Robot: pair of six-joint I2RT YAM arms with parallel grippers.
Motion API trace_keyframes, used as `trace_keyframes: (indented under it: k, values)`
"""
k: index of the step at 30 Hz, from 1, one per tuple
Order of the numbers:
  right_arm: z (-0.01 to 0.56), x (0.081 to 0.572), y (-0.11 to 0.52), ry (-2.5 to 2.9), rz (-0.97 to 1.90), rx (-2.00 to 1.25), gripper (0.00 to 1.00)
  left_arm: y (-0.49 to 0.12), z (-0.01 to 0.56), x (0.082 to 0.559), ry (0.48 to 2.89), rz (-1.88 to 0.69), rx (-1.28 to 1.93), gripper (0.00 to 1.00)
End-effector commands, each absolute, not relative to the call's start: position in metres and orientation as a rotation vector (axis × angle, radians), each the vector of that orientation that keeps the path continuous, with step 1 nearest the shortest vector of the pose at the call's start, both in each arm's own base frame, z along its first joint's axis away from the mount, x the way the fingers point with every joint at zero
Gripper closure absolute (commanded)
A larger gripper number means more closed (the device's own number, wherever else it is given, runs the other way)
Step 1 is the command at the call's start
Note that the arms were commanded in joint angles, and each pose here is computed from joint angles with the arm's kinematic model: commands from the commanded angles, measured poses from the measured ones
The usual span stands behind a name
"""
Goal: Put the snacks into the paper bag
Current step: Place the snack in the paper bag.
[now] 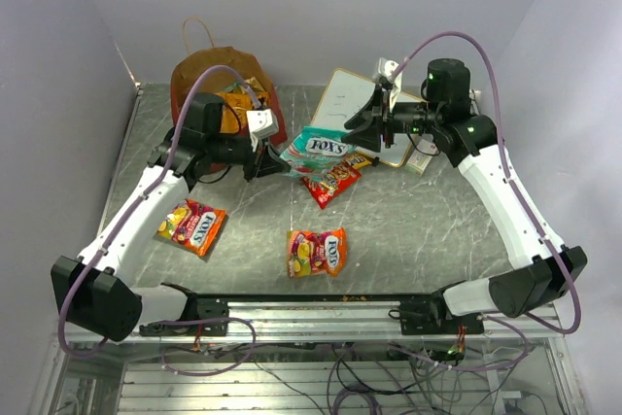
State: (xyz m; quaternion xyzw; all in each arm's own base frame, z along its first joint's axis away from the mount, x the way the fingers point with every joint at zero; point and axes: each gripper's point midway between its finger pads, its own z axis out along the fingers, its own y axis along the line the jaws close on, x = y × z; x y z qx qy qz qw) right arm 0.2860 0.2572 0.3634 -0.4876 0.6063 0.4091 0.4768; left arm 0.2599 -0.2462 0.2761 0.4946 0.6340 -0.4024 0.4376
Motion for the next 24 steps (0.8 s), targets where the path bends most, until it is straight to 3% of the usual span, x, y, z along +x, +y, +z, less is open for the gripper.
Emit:
trace_keyframes:
  k: [1, 4, 8, 24]
  values:
    - [0.361, 0.286, 0.244, 1.470, 0.897, -1.202, 0.53, -0.236, 0.313, 0.255, 1.473, -0.921, 1.260, 0.93]
    - [0.355, 0.286, 0.236, 1.493, 0.861, -1.200, 0.41, -0.228, 0.323, 0.256, 1.475, -0.892, 1.246, 0.93]
    - [0.347, 0.282, 0.225, 1.513, 0.825, -1.204, 0.34, -0.213, 0.340, 0.260, 1.483, -0.811, 1.226, 0.93]
    - [0.282, 0.277, 0.183, 1.689, 0.672, -1.196, 0.32, -0.125, 0.457, 0.291, 1.514, -0.341, 0.933, 0.93]
